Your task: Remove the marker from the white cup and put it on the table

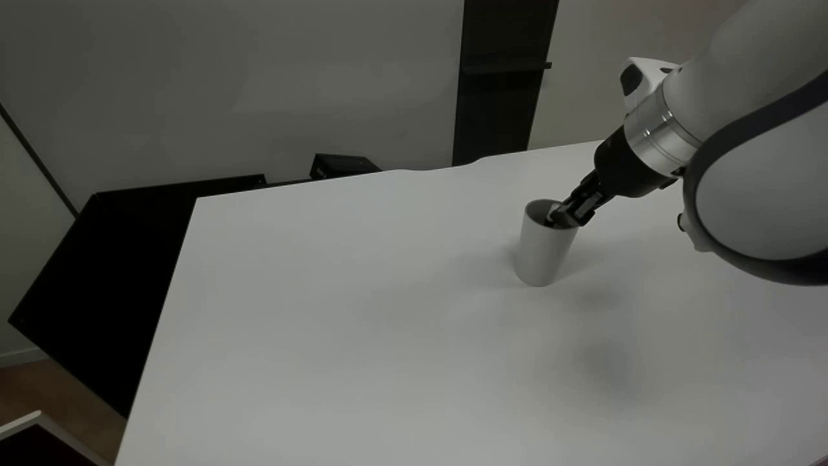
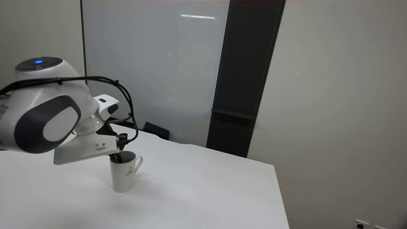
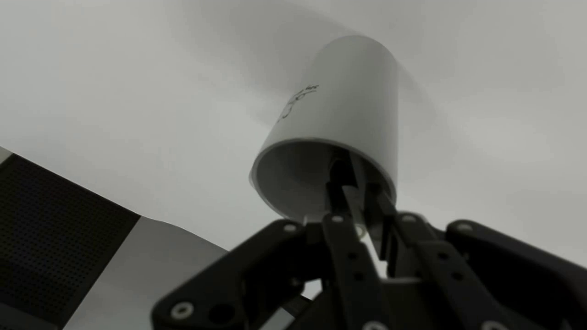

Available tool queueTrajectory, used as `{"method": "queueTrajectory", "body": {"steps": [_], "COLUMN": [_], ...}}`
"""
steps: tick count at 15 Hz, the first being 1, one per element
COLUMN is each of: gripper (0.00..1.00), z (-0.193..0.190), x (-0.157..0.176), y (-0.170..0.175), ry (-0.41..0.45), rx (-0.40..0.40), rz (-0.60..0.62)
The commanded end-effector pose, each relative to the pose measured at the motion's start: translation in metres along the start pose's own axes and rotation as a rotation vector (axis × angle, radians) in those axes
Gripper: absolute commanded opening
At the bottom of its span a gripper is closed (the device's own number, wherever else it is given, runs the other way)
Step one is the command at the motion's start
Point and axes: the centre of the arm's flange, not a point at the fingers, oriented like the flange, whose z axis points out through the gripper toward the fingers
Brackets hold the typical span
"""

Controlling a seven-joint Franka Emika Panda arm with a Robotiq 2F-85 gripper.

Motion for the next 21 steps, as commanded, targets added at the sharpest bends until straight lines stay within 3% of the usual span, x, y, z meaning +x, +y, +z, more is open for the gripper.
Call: {"method": "queueTrajectory", "body": {"steps": [1,15,21], "gripper": [0.07,0.07,0.07], "z": [-0.004,-0.053,-0.083], "x": [0.023,0.116,0.155], "y": [0.002,0.03,0.033], "ry": [-0.014,-0.175,-0.191], "rx": [-0.026,-0.015,-0.038], "rz": [0.004,0.014,-0.009]}}
